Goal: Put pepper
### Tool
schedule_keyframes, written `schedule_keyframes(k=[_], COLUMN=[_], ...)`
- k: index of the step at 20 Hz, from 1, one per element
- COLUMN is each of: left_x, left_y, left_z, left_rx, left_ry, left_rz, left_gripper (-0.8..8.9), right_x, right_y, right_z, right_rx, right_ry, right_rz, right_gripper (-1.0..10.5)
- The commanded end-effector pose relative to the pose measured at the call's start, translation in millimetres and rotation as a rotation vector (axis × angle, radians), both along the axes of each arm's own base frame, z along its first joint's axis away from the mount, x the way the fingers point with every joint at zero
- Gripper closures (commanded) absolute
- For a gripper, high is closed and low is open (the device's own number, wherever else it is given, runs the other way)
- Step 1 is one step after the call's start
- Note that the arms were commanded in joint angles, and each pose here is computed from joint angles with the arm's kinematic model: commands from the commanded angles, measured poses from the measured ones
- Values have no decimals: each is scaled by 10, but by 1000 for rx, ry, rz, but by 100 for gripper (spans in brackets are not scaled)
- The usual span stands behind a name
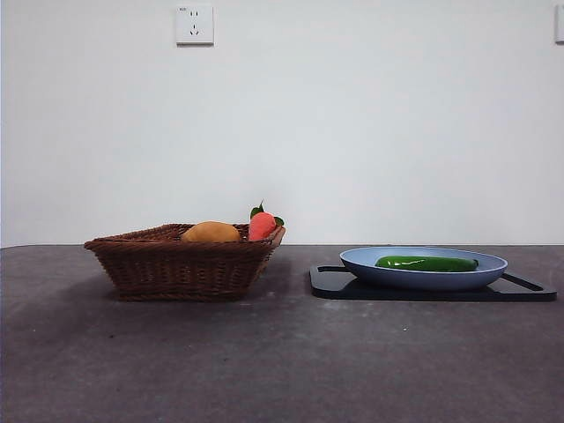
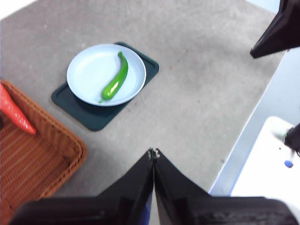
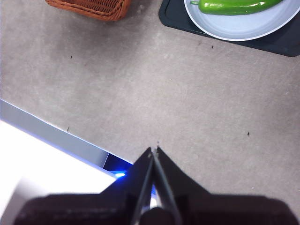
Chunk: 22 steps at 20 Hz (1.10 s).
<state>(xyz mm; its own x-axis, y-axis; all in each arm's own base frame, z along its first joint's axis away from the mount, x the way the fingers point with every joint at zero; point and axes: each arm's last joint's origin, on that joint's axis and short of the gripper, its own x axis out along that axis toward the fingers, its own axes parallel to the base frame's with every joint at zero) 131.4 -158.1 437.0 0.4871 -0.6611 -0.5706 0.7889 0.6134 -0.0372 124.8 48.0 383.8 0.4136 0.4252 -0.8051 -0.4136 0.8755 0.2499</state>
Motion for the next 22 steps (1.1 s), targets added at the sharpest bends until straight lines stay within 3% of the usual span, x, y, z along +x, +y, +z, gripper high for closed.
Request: schedule_keyframes(k=[1,4,6,10,13,16,18,22], left_x=[12,26,98,231,209,63,-61,-252], left_y=[-31,-20,63,434,801,1155,1324,1501], left_z=[82,111,174,428,403,86,-212,-844], left_rx=[-38,-50,-45,-209,-327,-379,-362,-293], left_ry=[-42,-76,-174,-416,-603,-787,-848,-843], left_rz=[-9,-6,57,221,333,476,569,698], left_gripper=[807,807,805,805,805,805,805,805], right_x=[10,10,13,12,13,12,13,13], right_y=[5,5,5,5,5,5,5,5], right_z=[43,42,41,42,41,42,42,41], right_rx=[6,6,6,6,6,6,6,6], right_ry=[-16,-15,-15,-15,-15,-15,-15,-15], right_rz=[-5,-5,-5,-5,-5,-5,-5,-5], right_gripper=[936,936,936,936,936,936,936,936])
